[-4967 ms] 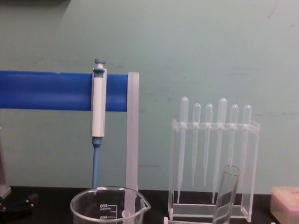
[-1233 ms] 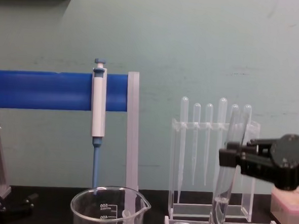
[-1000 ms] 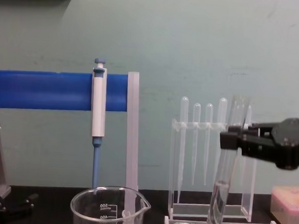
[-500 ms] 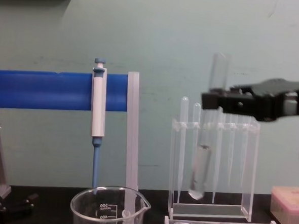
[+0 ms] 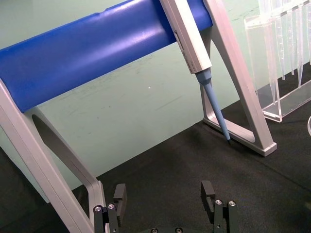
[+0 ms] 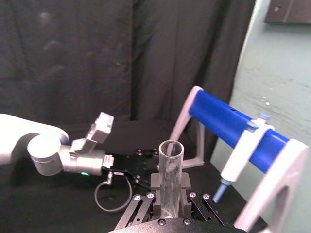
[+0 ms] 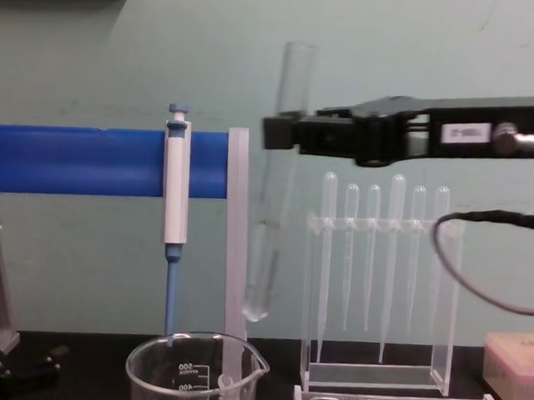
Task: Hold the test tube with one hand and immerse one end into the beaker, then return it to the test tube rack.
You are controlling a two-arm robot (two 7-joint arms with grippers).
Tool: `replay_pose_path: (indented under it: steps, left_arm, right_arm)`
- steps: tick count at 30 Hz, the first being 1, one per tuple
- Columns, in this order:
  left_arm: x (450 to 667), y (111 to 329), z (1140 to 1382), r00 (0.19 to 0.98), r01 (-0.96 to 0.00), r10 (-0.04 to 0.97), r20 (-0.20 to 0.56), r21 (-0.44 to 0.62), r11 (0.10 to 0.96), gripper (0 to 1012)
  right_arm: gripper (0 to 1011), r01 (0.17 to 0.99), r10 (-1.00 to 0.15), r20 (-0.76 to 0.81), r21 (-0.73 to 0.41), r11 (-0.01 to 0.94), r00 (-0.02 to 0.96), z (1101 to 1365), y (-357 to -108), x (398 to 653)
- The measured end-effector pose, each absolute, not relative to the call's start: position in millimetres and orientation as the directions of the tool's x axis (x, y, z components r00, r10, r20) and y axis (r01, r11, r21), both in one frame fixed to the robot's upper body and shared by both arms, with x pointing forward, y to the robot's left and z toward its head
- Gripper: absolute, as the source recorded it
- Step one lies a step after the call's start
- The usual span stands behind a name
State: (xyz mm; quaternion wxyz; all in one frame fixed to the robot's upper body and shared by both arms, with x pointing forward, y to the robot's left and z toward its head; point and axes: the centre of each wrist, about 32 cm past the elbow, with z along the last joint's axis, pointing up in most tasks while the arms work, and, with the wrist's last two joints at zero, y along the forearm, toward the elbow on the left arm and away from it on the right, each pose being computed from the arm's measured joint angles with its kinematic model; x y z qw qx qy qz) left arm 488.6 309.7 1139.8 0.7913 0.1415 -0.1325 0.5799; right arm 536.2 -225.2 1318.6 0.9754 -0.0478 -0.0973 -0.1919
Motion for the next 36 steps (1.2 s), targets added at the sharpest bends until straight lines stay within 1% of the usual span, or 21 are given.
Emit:
replay_pose_path:
  steps: [3,6,13,17,26,36]
  left_arm:
    - [488.6,309.7,1139.8,0.292,-0.955,0.880,0.374,0.070,0.287,1000]
    - [488.6,309.7,1139.8,0.292,-0.955,0.880,0.374,0.070,0.287,1000]
    - [488.6,309.7,1139.8,0.292,-0.955,0.880,0.374,0.070,0.287,1000]
    - [488.6,309.7,1139.8,0.292,-0.955,0.880,0.374,0.070,0.287,1000]
    - [488.6,309.7,1139.8,0.292,-0.955,0.880,0.374,0.070,0.287,1000]
    - [488.6,309.7,1139.8,0.292,-0.955,0.880,0.374,0.070,0.287,1000]
  right_arm:
    - [224,0.355,-0.338,0.200,-0.056,0.933,0.919,1314.6,-213.7,540.0]
    - [224,0.341,-0.325,0.195,-0.057,0.938,0.925,1310.6,-207.9,542.2]
    - [224,0.329,-0.311,0.192,-0.068,0.942,0.931,1291.5,-195.8,552.8]
    - [224,0.326,-0.308,0.184,-0.077,0.942,0.933,1281.7,-193.0,557.7]
    - [224,0.320,-0.303,0.148,-0.106,0.942,0.941,1251.3,-186.5,567.2]
    - [224,0.335,-0.317,0.142,-0.128,0.934,0.938,1234.0,-188.2,570.0]
